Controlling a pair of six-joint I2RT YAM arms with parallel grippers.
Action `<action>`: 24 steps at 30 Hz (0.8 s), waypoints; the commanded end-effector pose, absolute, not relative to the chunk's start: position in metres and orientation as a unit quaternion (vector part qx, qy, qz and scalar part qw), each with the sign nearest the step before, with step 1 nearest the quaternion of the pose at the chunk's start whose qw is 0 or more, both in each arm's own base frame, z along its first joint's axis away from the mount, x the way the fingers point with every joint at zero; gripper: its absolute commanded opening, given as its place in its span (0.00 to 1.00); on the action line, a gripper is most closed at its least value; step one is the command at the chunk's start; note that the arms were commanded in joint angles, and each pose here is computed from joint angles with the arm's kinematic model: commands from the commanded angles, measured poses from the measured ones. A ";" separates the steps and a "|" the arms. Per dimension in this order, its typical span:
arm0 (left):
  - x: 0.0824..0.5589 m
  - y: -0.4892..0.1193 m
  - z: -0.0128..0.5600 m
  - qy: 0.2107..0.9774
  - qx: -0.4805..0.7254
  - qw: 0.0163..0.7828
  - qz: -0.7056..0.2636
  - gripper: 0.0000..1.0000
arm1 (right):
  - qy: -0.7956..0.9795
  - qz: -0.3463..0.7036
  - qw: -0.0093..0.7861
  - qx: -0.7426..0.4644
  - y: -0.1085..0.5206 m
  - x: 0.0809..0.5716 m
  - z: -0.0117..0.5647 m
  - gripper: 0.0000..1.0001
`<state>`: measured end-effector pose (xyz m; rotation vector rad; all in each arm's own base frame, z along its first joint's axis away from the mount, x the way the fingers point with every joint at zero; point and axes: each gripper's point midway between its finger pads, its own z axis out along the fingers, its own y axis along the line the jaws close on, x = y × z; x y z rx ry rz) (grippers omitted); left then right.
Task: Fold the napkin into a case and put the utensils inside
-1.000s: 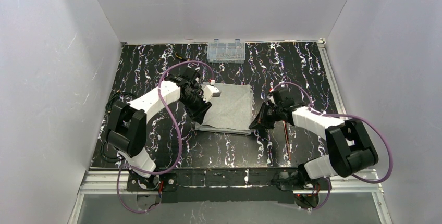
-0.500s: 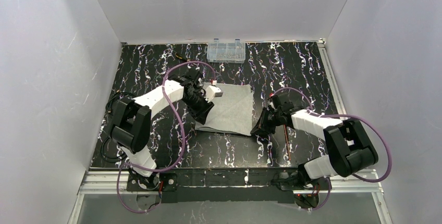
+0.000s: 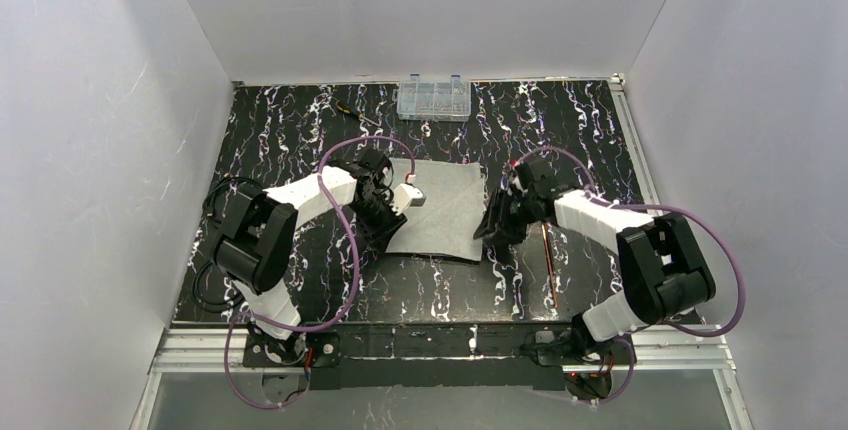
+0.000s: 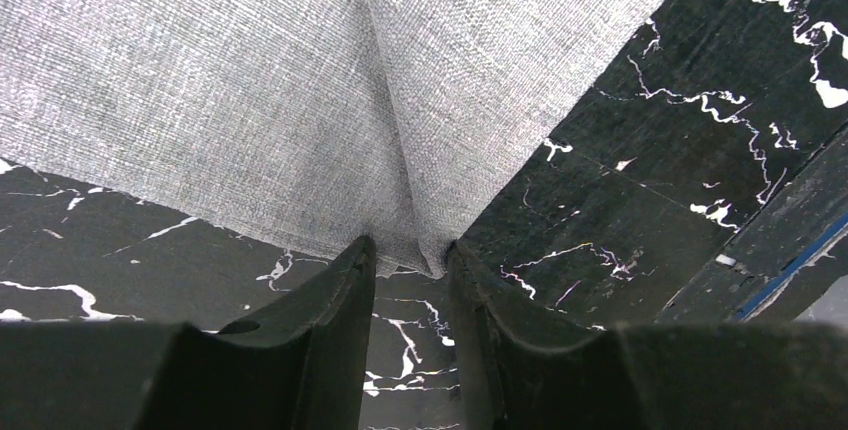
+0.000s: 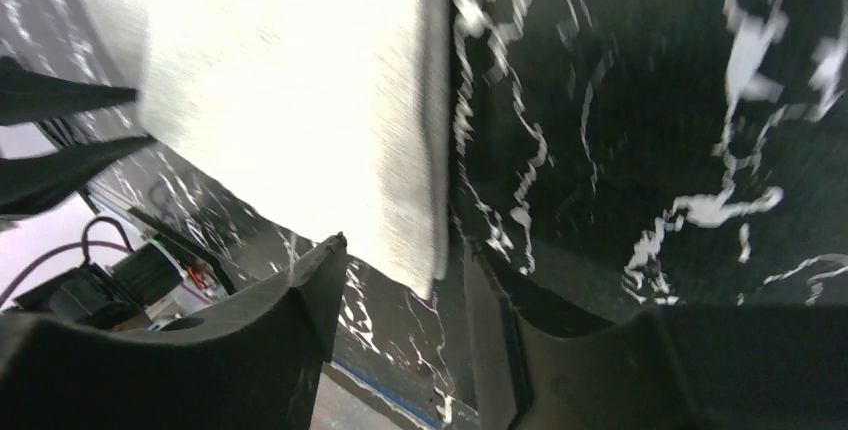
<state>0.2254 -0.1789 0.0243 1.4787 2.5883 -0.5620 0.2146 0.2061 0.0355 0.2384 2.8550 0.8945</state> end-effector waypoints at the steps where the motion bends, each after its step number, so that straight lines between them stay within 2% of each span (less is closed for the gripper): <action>1: 0.229 -0.175 0.031 0.847 0.498 0.071 -0.171 0.31 | 0.945 0.292 0.137 0.055 0.198 0.266 0.075 0.58; 6: 0.230 -0.180 0.034 0.850 0.491 0.074 -0.178 0.31 | 0.944 0.256 0.197 0.064 0.186 0.325 0.092 0.59; 11: 0.229 -0.184 0.041 0.850 0.485 0.077 -0.191 0.30 | 0.953 0.222 0.199 0.052 0.186 0.361 0.072 0.49; 24: 0.224 -0.183 0.043 0.847 0.489 0.072 -0.197 0.30 | 0.949 0.236 0.201 0.051 0.202 0.396 0.056 0.43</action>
